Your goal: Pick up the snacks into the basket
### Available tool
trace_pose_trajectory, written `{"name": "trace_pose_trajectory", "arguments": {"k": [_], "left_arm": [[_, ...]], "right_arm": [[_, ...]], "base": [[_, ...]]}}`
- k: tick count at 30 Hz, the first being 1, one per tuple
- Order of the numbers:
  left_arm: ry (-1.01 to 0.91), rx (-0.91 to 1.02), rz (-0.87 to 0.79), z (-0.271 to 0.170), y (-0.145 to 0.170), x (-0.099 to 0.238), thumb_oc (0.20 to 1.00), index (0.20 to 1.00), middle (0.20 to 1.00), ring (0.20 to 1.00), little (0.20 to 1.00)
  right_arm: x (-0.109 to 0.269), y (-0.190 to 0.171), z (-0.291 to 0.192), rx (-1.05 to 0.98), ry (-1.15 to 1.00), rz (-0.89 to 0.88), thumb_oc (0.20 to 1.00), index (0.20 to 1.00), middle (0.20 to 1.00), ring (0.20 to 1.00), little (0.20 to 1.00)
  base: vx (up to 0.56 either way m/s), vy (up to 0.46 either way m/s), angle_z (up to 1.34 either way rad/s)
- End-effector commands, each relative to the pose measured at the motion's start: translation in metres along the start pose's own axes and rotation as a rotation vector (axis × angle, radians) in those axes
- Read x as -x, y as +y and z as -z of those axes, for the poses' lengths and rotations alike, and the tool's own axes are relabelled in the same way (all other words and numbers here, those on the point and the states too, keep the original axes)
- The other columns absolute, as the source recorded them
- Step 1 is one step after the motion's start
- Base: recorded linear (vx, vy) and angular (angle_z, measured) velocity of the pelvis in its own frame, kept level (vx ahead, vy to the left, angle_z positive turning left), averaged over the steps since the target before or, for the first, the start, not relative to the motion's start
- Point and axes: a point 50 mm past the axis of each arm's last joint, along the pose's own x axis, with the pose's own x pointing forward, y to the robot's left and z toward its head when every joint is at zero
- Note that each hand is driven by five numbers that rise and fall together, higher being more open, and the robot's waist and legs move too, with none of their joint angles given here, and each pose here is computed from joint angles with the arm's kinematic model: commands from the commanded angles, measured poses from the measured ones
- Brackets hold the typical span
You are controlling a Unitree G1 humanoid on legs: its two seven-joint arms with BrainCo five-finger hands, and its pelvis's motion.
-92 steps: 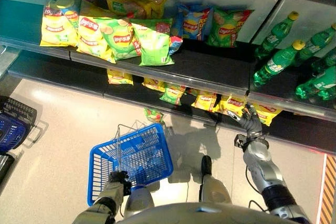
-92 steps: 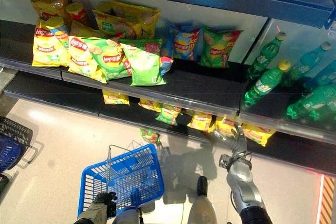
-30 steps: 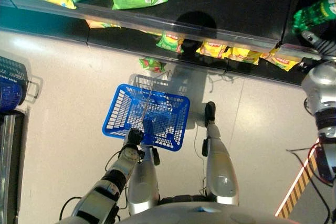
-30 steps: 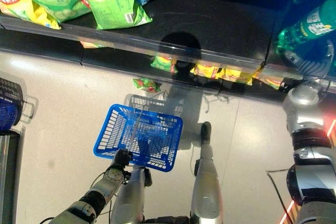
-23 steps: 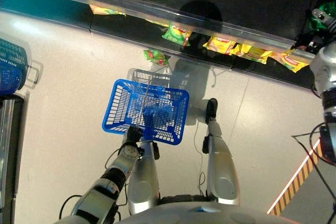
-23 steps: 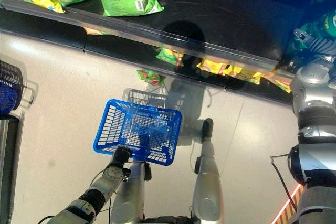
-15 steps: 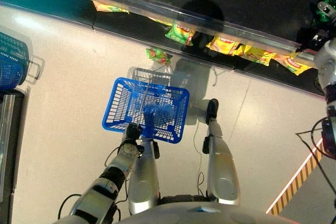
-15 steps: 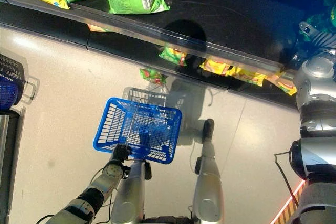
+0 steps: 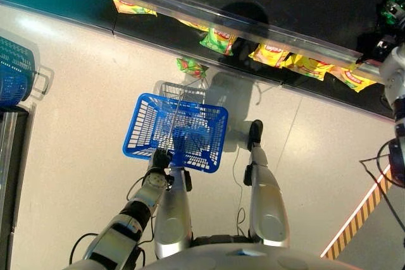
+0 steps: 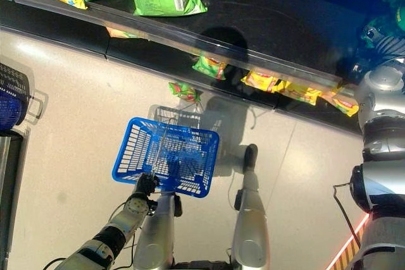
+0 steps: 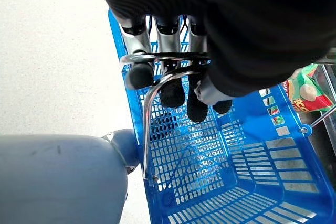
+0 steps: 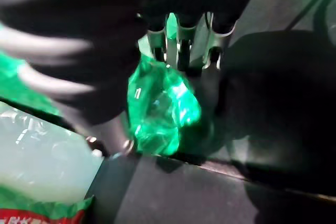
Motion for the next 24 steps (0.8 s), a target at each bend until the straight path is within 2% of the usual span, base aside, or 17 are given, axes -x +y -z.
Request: {"name": "trace_pose_trajectory", "arguments": {"k": [1,4,7,12,13,14,16,19,22,24], "left_arm": [[0.058,-0.043,-0.025,0.023,0.01,0.004,0.2,0.2,0.2,0.2,0.2],[0.06,-0.045,-0.025,0.023,0.01,0.004,0.2,0.2,0.2,0.2,0.2],[0.056,-0.032,-0.032,0.02,0.009,0.003,0.2,0.2,0.2,0.2,0.2],[0.057,-0.001,-0.059,0.019,0.012,0.004,0.2,0.2,0.2,0.2,0.2],[0.059,-0.005,-0.059,0.02,0.013,0.004,0.2,0.2,0.2,0.2,0.2],[0.065,-0.004,-0.073,0.022,0.017,0.004,0.2,0.2,0.2,0.2,0.2],[0.069,-0.006,-0.088,0.024,0.021,0.004,0.2,0.2,0.2,0.2,0.2],[0.084,-0.021,-0.102,0.028,0.025,0.004,0.2,0.2,0.2,0.2,0.2],[0.13,-0.01,-0.143,0.039,0.033,0.004,0.2,0.2,0.2,0.2,0.2],[0.138,-0.002,-0.15,0.042,0.034,0.005,0.2,0.2,0.2,0.2,0.2]], "right_arm": [[0.012,0.046,-0.006,-0.037,-0.015,-0.161,0.2,0.2,0.2,0.2,0.2],[0.015,0.05,-0.002,-0.035,-0.007,-0.171,0.2,0.2,0.2,0.2,0.2],[0.04,0.074,0.016,-0.046,-0.031,-0.275,0.2,0.2,0.2,0.2,0.2],[0.094,0.083,0.061,-0.167,-0.005,-0.358,0.2,0.2,0.2,0.2,0.2],[0.096,0.082,0.062,-0.167,-0.002,-0.357,0.2,0.2,0.2,0.2,0.2],[0.12,0.077,0.081,-0.184,0.019,-0.383,0.2,0.2,0.2,0.2,0.2],[0.141,0.072,0.099,-0.232,0.068,-0.392,0.2,0.2,0.2,0.2,0.2],[0.162,0.066,0.118,-0.205,0.112,-0.411,0.2,0.2,0.2,0.2,0.2],[0.2,0.058,0.142,-0.155,0.17,-0.498,0.2,0.2,0.2,0.2,0.2],[0.206,0.057,0.143,-0.149,0.169,-0.52,0.2,0.2,0.2,0.2,0.2]], "base": [[0.0,0.0,0.0],[0.0,0.0,0.0],[0.0,0.0,0.0],[0.0,0.0,0.0],[0.0,0.0,0.0],[0.0,0.0,0.0],[0.0,0.0,0.0],[0.0,0.011,0.0],[-0.02,0.044,0.01],[-0.01,0.028,0.03]]}}
